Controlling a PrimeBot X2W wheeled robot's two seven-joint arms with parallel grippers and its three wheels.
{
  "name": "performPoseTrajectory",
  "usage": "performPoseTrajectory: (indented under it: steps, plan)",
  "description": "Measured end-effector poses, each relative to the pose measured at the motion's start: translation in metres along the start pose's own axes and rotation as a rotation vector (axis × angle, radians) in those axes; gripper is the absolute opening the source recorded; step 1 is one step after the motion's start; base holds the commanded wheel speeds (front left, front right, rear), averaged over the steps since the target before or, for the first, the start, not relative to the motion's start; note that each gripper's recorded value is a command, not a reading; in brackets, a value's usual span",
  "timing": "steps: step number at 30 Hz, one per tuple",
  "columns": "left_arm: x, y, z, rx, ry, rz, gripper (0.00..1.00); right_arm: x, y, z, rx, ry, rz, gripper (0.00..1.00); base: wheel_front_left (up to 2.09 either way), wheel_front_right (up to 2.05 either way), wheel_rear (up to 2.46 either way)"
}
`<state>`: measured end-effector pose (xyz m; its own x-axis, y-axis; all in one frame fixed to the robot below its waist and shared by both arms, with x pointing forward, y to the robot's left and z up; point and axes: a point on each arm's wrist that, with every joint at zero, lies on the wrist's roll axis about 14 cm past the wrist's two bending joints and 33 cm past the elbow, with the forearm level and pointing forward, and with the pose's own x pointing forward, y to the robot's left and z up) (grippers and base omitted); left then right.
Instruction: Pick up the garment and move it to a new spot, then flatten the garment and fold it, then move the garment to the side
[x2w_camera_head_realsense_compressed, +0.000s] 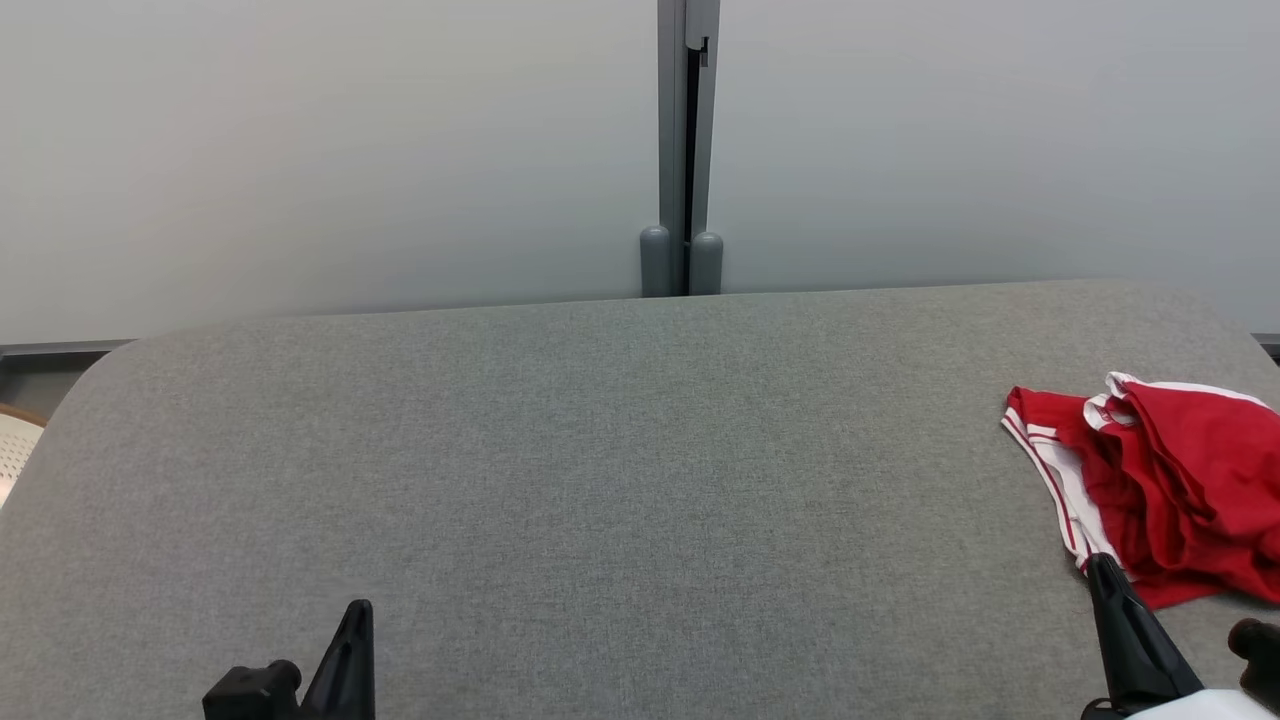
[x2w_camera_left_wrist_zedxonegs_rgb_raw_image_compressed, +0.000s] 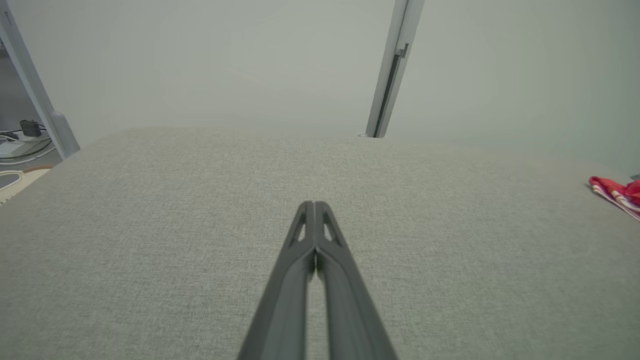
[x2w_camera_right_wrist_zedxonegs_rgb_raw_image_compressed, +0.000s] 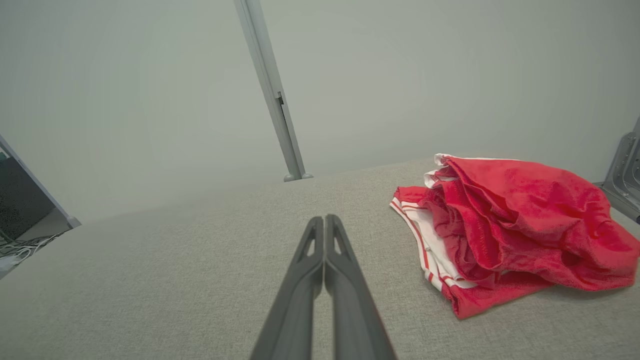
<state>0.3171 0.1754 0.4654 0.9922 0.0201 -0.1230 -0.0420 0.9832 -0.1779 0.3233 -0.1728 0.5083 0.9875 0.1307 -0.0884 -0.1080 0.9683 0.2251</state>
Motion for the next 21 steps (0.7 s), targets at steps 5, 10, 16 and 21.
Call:
performPoseTrajectory:
  steps: [5,10,16,21]
  plan:
    - [0.005,0.003,0.001,-0.095,0.017,0.011,0.00,0.004,-0.002,0.001,0.092,-0.008,-0.002,0.00,0.00,0.00,0.00]
    - [0.008,0.005,-0.002,-0.189,0.039,0.022,0.00,0.008,-0.004,0.001,0.181,-0.014,-0.003,0.00,0.00,0.00,0.00]
    - [0.014,0.008,0.001,-0.293,0.047,0.027,0.00,0.013,-0.005,0.002,0.281,-0.022,-0.001,0.00,0.00,0.00,0.00]
    - [0.018,0.009,0.004,-0.372,0.050,0.029,0.00,0.016,-0.006,0.004,0.358,-0.033,0.001,0.00,0.00,0.00,0.00]
